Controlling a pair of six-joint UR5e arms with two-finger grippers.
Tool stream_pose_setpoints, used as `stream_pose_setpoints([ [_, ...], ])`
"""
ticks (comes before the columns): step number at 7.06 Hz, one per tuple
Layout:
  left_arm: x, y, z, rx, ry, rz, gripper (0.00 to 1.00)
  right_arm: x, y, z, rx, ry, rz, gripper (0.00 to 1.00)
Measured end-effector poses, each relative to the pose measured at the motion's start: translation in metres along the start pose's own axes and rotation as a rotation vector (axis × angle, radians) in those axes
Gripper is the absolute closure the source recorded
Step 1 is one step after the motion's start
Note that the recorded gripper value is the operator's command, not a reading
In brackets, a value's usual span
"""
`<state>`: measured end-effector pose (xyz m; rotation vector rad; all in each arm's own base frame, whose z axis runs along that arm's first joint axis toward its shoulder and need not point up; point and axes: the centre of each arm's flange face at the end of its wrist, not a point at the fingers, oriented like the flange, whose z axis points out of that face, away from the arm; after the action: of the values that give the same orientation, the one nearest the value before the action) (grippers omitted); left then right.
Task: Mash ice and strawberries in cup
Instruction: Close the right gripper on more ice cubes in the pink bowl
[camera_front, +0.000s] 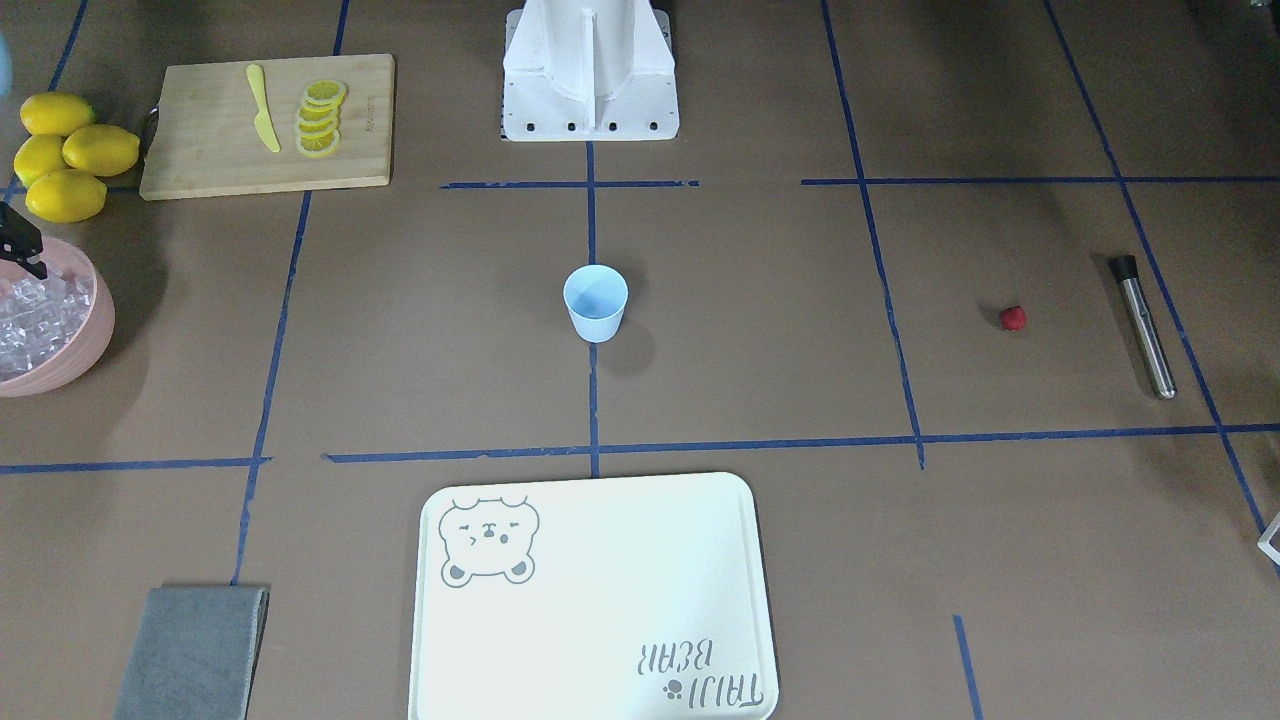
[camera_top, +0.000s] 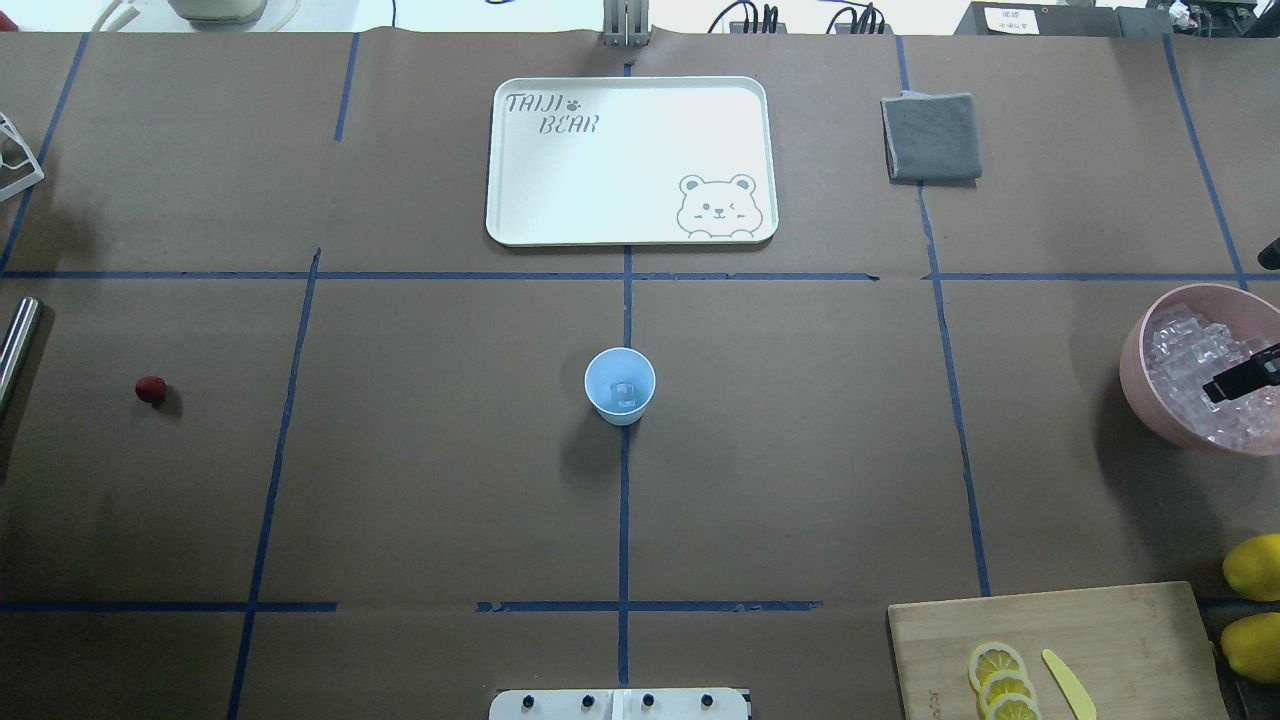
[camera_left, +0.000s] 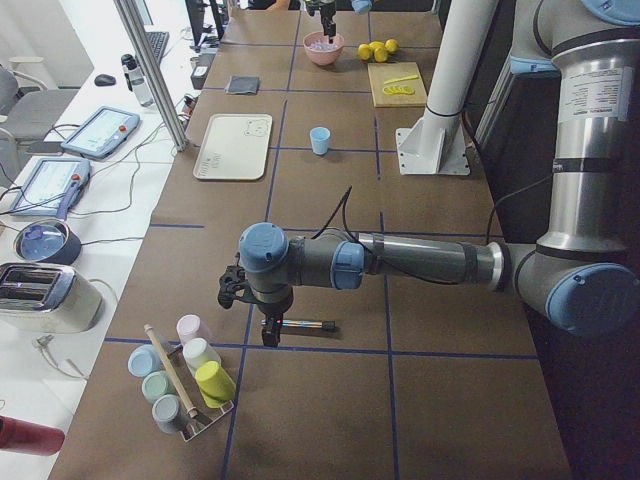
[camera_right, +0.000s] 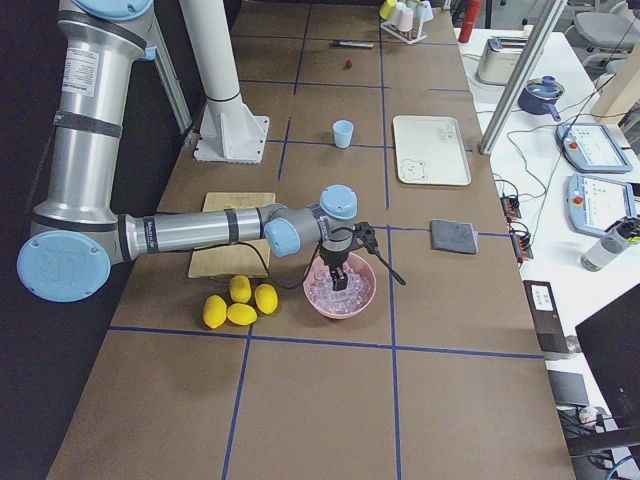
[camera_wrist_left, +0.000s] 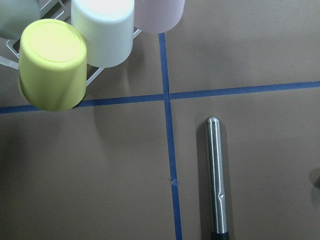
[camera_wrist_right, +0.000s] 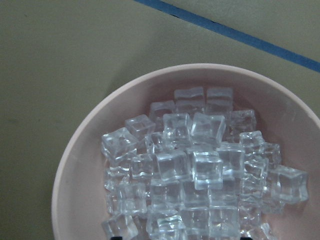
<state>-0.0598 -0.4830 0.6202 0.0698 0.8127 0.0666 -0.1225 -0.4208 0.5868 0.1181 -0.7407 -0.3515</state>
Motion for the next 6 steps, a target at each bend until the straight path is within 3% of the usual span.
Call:
stream_pose_setpoints([
  [6,0.0,0.0,0.0,0.0,0.0,0.0,0.0,0.002,0.004,0.025,-0.051,-0.001,-0.009,0.36],
])
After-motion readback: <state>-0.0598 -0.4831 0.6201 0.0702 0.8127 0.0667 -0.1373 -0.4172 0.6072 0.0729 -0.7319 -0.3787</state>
